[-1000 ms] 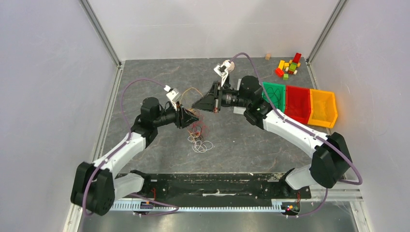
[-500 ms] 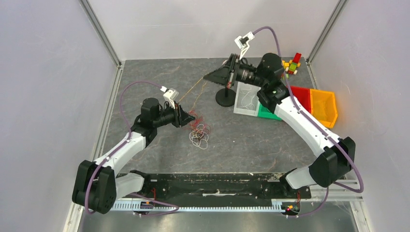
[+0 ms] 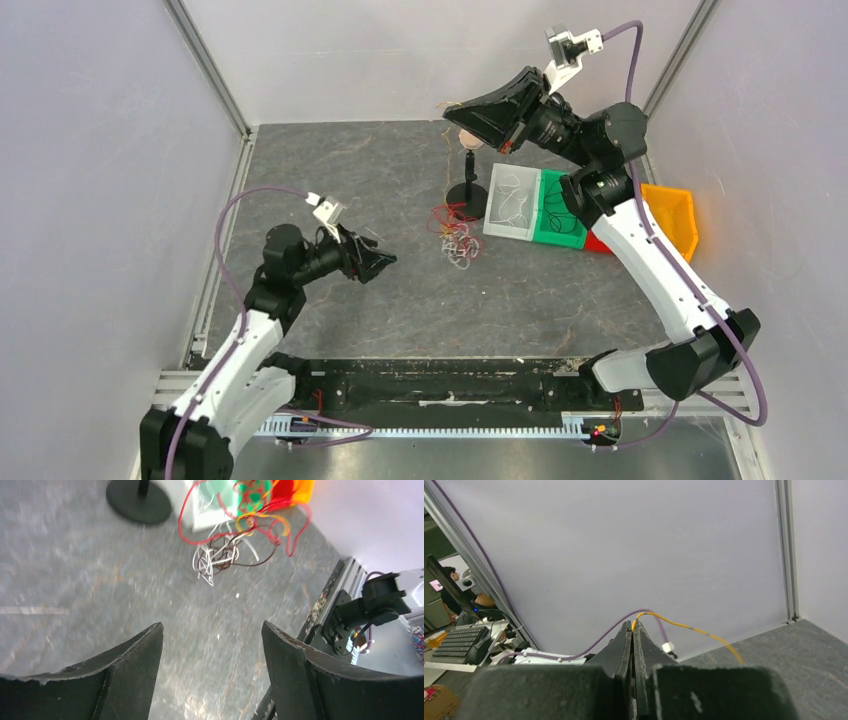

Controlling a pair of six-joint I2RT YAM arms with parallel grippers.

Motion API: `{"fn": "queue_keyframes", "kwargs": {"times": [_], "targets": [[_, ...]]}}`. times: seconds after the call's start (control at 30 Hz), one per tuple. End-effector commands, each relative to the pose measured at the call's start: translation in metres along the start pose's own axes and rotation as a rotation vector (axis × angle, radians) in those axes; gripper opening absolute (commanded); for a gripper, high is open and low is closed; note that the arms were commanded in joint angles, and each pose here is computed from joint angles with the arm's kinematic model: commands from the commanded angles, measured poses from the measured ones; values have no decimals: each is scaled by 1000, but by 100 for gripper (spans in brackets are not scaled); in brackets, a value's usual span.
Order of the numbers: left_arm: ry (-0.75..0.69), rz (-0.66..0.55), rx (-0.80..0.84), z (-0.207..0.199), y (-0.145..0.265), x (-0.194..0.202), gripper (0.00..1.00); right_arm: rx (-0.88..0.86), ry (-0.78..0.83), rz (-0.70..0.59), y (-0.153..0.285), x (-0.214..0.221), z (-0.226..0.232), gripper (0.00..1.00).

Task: Untangle the cables

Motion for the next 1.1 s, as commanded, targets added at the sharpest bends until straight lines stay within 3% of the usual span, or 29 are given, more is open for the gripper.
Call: {"fn": "queue_keyframes", "kwargs": {"times": [0.0, 0.27, 0.43, 0.5, 0.53, 0.57, 0.67, 0.77, 0.87, 1.07], "targets": [[-175, -161, 64, -14, 3, -42, 80, -57, 73, -38, -8, -20, 19, 0], [-267, -338, 110, -36, -50, -111, 80, -70, 78, -43, -14, -24, 18, 0], [-333, -367, 167, -61, -87, -123, 80, -86, 92, -58, -19, -28, 23, 0], [-313, -305, 159, -58, -101, -106, 78, -105, 95, -59, -23, -26, 29, 0], [-279, -243, 142, -51, -108, -89, 72, -118, 103, -56, -26, -25, 34, 0], [-254, -171, 129, -43, -113, -66, 65, -130, 119, -57, -29, -27, 40, 0], [-137, 16, 55, -8, -103, 2, 57, -170, 175, -94, -36, -49, 66, 0], [53, 162, -36, 27, -72, 50, 56, -175, 275, -162, -39, -84, 88, 0], [141, 238, -108, 41, -46, 70, 57, -166, 344, -251, -34, -117, 101, 0], [287, 349, -205, 51, -31, 98, 59, -120, 340, -277, -25, -122, 89, 0]]}}
Point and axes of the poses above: each gripper's point midway between its finger pads, its own y axis back along the fingers, its own z axis along the line the jaws close on, x = y × z, the point moved 2 cm from there along y, back along the fingers, and after that the axes turned 15 degrees about -y, right-handed, at the moved point
